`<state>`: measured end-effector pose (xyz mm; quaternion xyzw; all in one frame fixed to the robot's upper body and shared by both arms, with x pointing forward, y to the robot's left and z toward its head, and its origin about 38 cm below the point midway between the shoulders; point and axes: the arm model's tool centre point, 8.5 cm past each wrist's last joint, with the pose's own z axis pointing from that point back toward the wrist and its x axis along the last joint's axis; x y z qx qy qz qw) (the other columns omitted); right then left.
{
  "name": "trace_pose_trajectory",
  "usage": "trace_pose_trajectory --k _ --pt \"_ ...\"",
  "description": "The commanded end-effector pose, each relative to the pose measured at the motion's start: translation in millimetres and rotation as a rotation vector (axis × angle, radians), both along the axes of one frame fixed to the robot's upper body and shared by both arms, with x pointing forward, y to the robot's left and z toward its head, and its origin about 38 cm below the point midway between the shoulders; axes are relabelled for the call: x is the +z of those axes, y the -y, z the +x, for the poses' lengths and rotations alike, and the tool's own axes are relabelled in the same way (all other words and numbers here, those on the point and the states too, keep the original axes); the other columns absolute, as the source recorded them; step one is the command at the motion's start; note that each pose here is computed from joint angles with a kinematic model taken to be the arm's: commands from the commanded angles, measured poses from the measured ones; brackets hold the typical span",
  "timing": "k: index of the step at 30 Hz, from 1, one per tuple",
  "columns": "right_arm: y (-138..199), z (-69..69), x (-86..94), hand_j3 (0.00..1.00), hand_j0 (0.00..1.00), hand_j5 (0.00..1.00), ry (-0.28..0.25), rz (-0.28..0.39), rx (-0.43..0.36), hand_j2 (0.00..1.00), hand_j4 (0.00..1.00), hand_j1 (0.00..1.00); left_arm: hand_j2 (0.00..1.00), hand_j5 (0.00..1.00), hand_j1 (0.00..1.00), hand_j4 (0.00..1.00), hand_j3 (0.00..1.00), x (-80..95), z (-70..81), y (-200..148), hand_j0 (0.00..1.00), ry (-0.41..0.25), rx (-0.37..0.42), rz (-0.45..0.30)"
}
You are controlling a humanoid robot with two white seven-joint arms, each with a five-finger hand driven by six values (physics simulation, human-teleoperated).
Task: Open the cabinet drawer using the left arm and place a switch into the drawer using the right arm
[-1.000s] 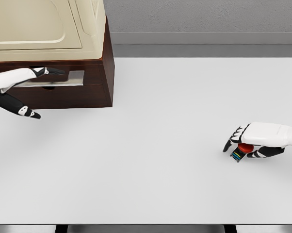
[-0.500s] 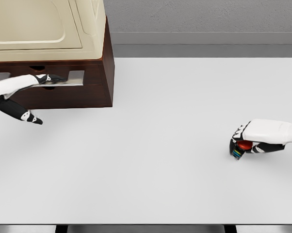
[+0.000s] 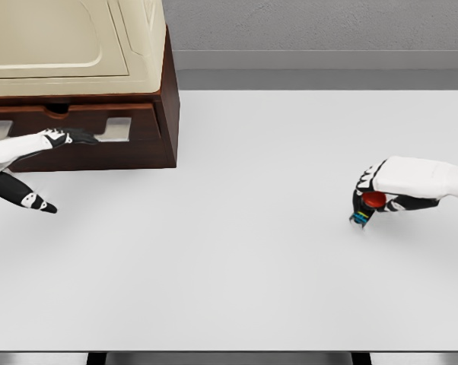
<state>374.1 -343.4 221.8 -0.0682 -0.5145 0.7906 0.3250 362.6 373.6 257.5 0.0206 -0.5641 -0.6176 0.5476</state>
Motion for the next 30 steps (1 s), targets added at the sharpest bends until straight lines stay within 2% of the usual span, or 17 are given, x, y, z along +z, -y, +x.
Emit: trace_pose_trajectory --k 1,4,7,9,11,15,22,27,30 --pt "-8 1.3 -3.0 0.49 0.49 0.49 -0.004 0.026 0.01 0.49 0.49 0.49 1.0 1.0 1.0 1.0 1.0 -3.4 -5.9 -8 1.0 -0.008 -0.006 0.059" --pt "-17 6.4 2.0 0.49 0.49 0.49 0.017 0.047 0.025 0.49 0.49 0.49 1.0 1.0 1.0 1.0 1.0 -1.9 -13.0 -10 1.0 -0.031 -0.032 0.06" --pt "-23 10.1 7.2 0.48 0.48 0.48 0.033 0.058 0.036 0.48 0.48 0.48 1.0 1.0 1.0 1.0 1.0 -2.0 -16.1 -8 1.0 -0.032 -0.053 0.031" --pt "-40 14.6 6.8 0.48 0.48 0.48 0.035 0.067 0.074 0.48 0.48 0.48 1.0 1.0 1.0 1.0 1.0 -0.4 -18.1 -7 1.0 -0.026 -0.074 -0.001" --pt "-57 19.4 9.2 0.48 0.48 0.48 0.046 0.079 0.113 0.48 0.48 0.48 1.0 1.0 1.0 1.0 1.0 -2.5 -20.3 -8 1.0 -0.041 -0.065 -0.012" --pt "-63 23.2 15.2 0.47 0.47 0.47 0.062 0.086 0.125 0.47 0.47 0.47 1.0 1.0 1.0 1.0 1.0 -5.1 -27.5 -14 1.0 -0.051 -0.072 -0.02" --pt "-93 31.5 24.5 0.48 0.48 0.48 0.089 0.108 0.189 0.48 0.48 0.48 1.0 1.0 1.0 1.0 1.0 -3.5 -34.6 -24 1.0 -0.081 -0.039 -0.059" --pt "-119 37.9 37.5 0.48 0.48 0.48 0.118 0.114 0.253 0.48 0.48 0.48 1.0 1.0 1.0 1.0 1.0 -6.1 -41.0 -32 1.0 -0.105 -0.015 -0.054" --pt "-130 47.3 37.8 0.47 0.47 0.47 0.113 0.106 0.264 0.47 0.47 0.47 1.0 1.0 1.0 1.0 1.0 -9.7 -44.5 -36 1.0 -0.122 -0.004 -0.053"
